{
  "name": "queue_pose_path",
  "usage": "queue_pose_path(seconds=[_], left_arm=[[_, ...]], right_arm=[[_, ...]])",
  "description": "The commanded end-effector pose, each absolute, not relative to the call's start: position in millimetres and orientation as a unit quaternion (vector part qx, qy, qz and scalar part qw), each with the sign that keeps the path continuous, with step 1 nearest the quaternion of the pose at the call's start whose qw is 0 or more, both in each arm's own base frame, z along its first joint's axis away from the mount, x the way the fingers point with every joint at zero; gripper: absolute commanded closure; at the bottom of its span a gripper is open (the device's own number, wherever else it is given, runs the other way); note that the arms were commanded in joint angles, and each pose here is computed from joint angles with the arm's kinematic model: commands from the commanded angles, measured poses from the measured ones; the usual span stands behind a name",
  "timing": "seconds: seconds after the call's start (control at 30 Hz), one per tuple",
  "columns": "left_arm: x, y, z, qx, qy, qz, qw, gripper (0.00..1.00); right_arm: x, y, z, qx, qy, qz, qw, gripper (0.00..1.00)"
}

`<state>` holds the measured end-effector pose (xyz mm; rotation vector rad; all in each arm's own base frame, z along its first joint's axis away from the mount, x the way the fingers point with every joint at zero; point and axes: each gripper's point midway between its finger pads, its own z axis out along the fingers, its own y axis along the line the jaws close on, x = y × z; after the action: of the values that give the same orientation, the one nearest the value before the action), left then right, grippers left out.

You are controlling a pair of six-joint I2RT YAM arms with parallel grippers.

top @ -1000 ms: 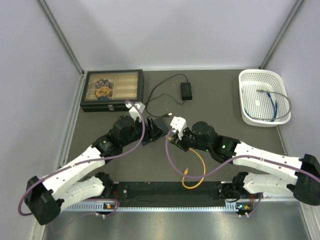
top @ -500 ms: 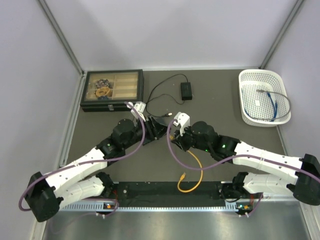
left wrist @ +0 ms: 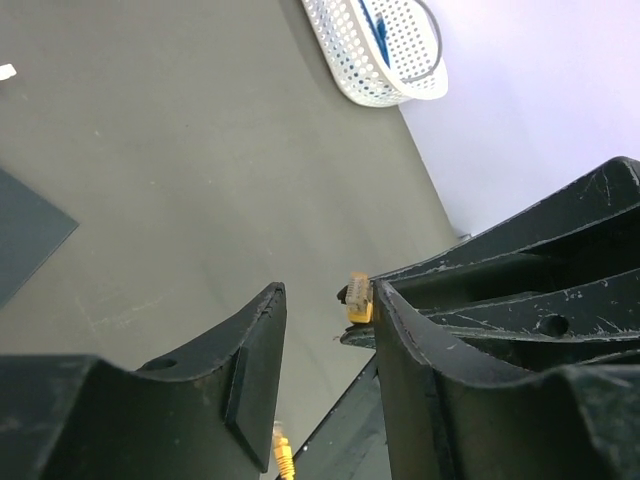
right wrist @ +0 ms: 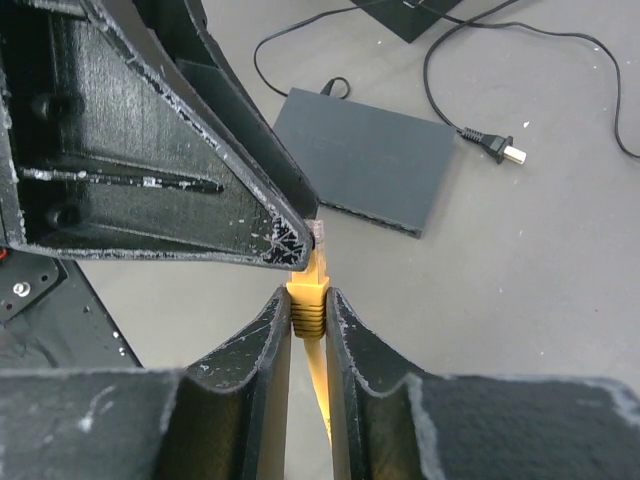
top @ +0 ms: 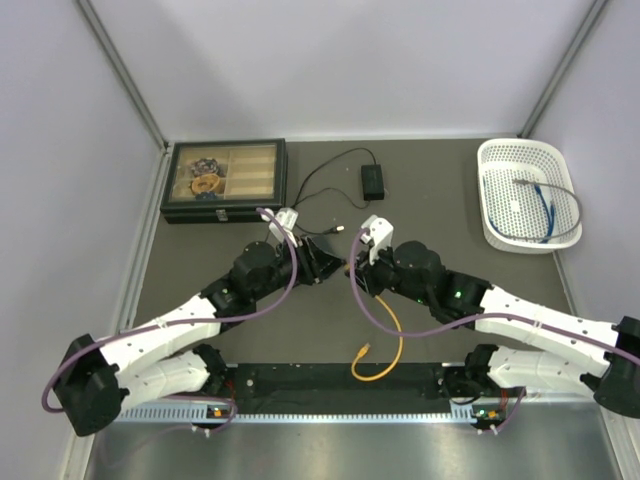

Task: Insert the plug into the switch port
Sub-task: Pick up the connector from the center of the board.

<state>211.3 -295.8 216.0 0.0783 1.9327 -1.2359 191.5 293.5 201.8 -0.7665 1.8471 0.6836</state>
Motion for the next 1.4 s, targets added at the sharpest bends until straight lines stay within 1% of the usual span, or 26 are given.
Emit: queue_pose_path(seconds=[0.0,0.07,0.17,0.2,0.27,0.3,0.33,0.37,0.4,0.43,0.47,0.53,0.57,0.6,0.63,0.7,0.73,0.8,0.87,1.03,1.23,1.37], left_arm=[[211,-305,231,0.033,0.745,-0.519,0.418,0.56],[211,-307,235,0.033,0.739,-0.525,0.421,0.57],[212,-308,239,0.033,0.735,-0.528,0.424,0.64],[212,-308,239,0.033,0.734,-0.528,0.425,0.69],[213,-309,240,0.033,0.734,-0.529,0.425,0.76],[213,-308,240,0.032,0.734,-0.528,0.426,0.87],[213,-308,239,0.032,0.735,-0.526,0.426,0.92],[213,-308,238,0.032,0.736,-0.526,0.426,0.99],[213,-308,237,0.031,0.738,-0.524,0.424,1.00],[213,-307,236,0.028,0.739,-0.523,0.424,1.00],[213,-307,237,0.024,0.738,-0.525,0.423,1.00],[214,-304,236,0.013,0.739,-0.524,0.423,1.00],[215,-304,236,0.000,0.739,-0.528,0.419,1.00],[214,-302,233,-0.009,0.741,-0.527,0.416,1.00],[215,-301,233,-0.019,0.742,-0.527,0.414,1.00],[215,-299,231,-0.045,0.742,-0.533,0.405,1.00],[215,-298,230,-0.053,0.742,-0.534,0.401,1.00],[219,-293,225,-0.086,0.743,-0.532,0.398,1.00],[221,-290,223,-0.115,0.741,-0.533,0.391,1.00],[220,-289,217,-0.154,0.739,-0.545,0.365,1.00],[218,-293,216,-0.164,0.735,-0.558,0.348,1.00],[218,-294,218,-0.168,0.731,-0.564,0.346,1.00]], right_arm=[[196,298,229,-0.289,0.741,0.307,0.522,1.00],[195,300,229,-0.290,0.740,0.312,0.521,1.00],[196,301,229,-0.287,0.740,0.314,0.521,1.00],[196,301,228,-0.286,0.740,0.314,0.521,1.00],[196,301,228,-0.284,0.740,0.317,0.521,1.00],[196,301,228,-0.281,0.741,0.317,0.521,1.00],[195,300,226,-0.282,0.742,0.317,0.519,1.00],[196,302,230,-0.280,0.735,0.323,0.526,1.00],[197,302,228,-0.277,0.733,0.324,0.530,1.00],[197,301,230,-0.275,0.728,0.327,0.536,1.00],[197,301,229,-0.273,0.725,0.328,0.541,0.91],[199,298,229,-0.263,0.711,0.333,0.560,0.83],[200,297,231,-0.260,0.704,0.335,0.569,0.73],[201,293,221,-0.263,0.705,0.325,0.573,0.68],[202,293,231,-0.255,0.689,0.332,0.591,0.64],[202,290,223,-0.269,0.678,0.324,0.602,0.57],[202,291,231,-0.268,0.663,0.332,0.615,0.51],[199,290,226,-0.285,0.651,0.329,0.622,0.46],[198,290,225,-0.291,0.640,0.328,0.631,0.45],[194,289,232,-0.298,0.605,0.337,0.657,0.48],[193,296,239,-0.302,0.589,0.351,0.662,0.50],[196,300,238,-0.314,0.585,0.342,0.665,0.51]])
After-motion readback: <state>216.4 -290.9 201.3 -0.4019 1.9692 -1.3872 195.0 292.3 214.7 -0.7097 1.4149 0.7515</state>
